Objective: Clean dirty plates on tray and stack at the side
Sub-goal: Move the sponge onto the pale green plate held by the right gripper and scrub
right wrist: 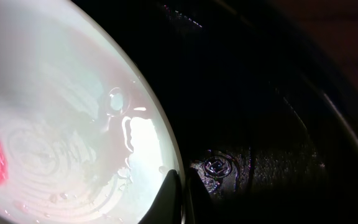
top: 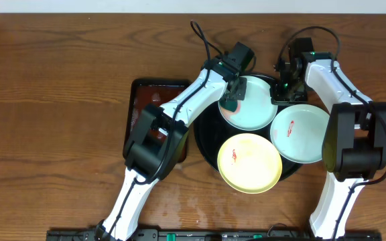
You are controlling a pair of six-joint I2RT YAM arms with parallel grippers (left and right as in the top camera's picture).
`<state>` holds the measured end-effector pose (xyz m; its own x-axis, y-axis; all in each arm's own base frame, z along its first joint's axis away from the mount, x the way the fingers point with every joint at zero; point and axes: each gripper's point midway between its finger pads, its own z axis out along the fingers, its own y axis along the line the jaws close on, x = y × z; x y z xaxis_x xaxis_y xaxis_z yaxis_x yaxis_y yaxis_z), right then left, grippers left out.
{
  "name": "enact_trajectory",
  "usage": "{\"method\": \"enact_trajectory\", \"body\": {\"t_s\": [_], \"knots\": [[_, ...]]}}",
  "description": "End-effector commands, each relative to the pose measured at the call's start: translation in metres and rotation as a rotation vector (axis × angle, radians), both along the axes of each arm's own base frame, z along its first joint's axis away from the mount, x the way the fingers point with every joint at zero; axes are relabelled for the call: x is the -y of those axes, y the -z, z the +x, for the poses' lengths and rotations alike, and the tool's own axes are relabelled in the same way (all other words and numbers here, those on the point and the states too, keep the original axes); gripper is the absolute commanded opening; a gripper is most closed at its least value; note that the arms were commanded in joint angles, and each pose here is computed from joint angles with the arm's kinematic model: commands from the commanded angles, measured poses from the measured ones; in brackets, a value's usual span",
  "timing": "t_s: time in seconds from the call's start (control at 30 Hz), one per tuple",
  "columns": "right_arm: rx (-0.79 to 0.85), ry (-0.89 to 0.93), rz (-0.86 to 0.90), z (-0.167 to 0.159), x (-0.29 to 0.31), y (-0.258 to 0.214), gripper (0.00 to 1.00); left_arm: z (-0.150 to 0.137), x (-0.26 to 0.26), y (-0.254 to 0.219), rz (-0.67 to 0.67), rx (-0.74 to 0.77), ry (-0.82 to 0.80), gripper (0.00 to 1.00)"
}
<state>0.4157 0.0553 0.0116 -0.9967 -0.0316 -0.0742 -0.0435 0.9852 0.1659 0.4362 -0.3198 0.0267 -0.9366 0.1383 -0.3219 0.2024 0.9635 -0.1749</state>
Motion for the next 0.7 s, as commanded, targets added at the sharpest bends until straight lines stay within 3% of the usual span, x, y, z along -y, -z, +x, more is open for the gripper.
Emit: {"method": "enact_trajectory", "body": {"t_s": [0.0,0.67], "knots": [[-0.005,-0.012,0.004,-0.001,-0.004,0.002,0.01,-0.006,-0.008,0.033,0.048,-0.056,-0.024,0.07],[-0.007,-0.014,0.004,-0.002,-0.004,0.002,0.01,-0.035,0.018,0.081,-0.043,-0.209,0.049,0.08]]}}
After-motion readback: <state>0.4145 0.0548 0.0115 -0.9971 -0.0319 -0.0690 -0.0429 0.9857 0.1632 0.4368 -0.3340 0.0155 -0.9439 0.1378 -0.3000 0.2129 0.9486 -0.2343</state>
